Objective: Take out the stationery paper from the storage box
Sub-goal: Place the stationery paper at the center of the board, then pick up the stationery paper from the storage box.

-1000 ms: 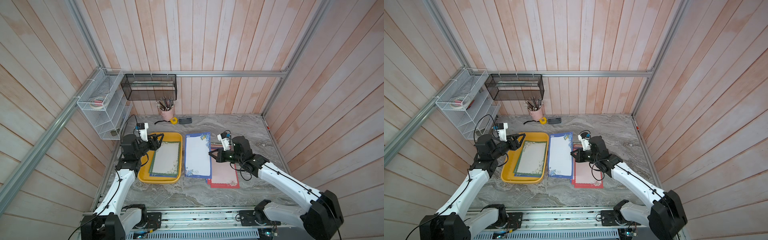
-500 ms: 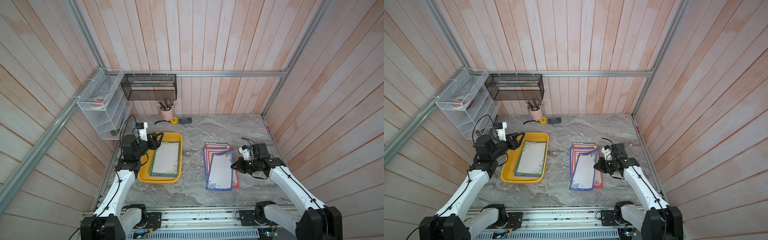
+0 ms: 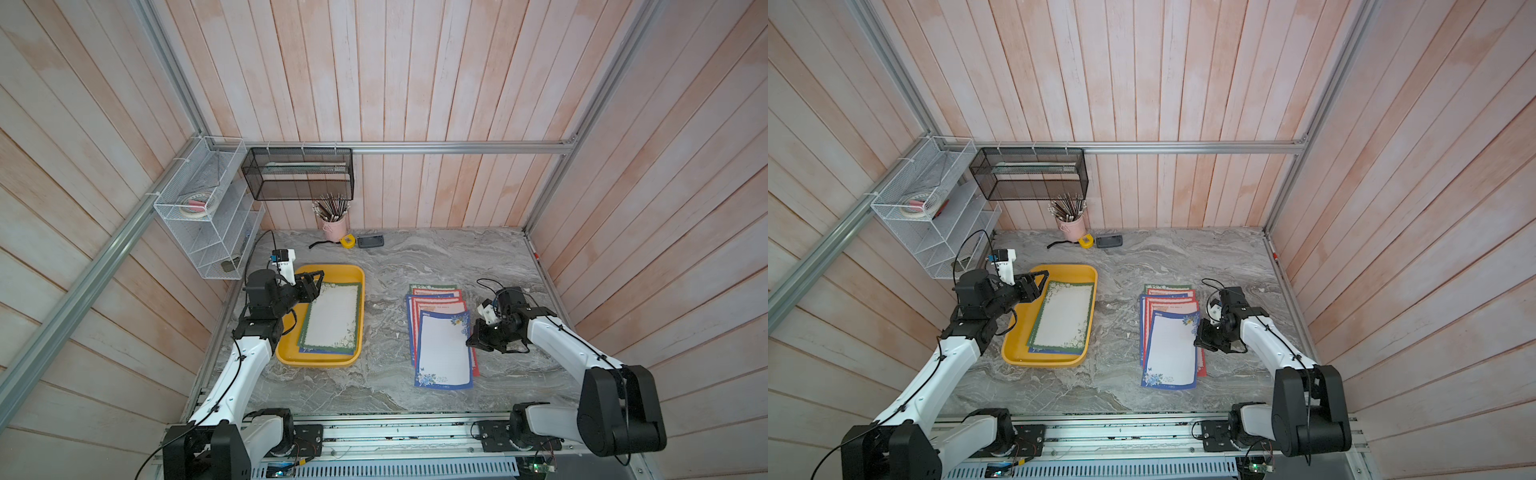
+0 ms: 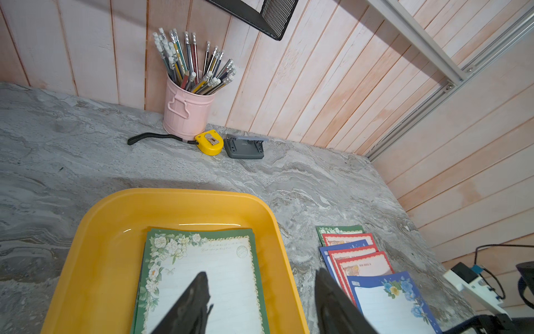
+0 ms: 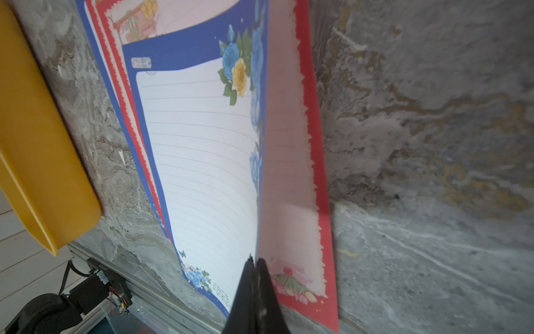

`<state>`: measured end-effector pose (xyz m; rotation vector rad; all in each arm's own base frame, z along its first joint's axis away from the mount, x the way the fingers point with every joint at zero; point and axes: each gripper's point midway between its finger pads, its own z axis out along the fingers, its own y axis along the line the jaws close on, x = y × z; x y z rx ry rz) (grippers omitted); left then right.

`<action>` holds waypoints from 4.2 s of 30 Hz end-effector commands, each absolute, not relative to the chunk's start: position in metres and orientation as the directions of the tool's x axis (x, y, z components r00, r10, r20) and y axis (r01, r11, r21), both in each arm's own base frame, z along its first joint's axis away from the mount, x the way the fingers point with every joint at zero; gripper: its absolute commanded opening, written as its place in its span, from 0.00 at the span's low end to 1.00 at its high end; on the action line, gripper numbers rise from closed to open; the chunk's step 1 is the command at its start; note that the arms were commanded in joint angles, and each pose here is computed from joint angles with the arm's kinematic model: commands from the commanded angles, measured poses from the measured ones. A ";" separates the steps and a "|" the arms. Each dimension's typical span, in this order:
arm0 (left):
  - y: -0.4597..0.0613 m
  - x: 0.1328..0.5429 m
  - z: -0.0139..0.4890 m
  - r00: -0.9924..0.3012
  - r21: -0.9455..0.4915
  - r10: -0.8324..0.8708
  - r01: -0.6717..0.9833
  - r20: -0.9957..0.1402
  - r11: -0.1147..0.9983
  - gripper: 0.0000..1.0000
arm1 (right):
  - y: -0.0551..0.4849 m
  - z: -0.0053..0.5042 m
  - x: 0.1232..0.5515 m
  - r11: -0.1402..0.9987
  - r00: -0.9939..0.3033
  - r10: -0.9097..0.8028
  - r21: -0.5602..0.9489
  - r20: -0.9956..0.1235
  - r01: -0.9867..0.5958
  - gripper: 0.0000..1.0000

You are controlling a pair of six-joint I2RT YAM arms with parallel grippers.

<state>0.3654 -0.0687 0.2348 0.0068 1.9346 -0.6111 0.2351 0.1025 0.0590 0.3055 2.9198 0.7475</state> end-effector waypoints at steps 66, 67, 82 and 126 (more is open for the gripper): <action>-0.036 0.360 0.040 -0.931 -0.182 -0.111 -0.049 -0.347 0.982 0.60 | 0.418 0.144 0.310 0.593 -0.931 -0.012 0.747 -0.365 -0.301 0.48; -0.037 0.360 0.039 -0.932 -0.183 -0.110 -0.048 -0.344 0.982 0.60 | 0.418 0.145 0.310 0.592 -0.931 -0.011 0.748 -0.364 -0.299 0.48; -0.052 0.363 0.047 -0.929 -0.268 -0.115 -0.018 -0.353 0.963 0.56 | 0.420 0.116 0.313 0.621 -0.948 -0.023 0.738 -0.319 -0.264 0.46; -0.089 0.366 0.049 -0.932 -0.605 -0.265 -0.064 -0.249 0.794 0.42 | 0.435 0.107 0.327 0.577 -0.956 -0.031 0.775 -0.292 -0.256 0.35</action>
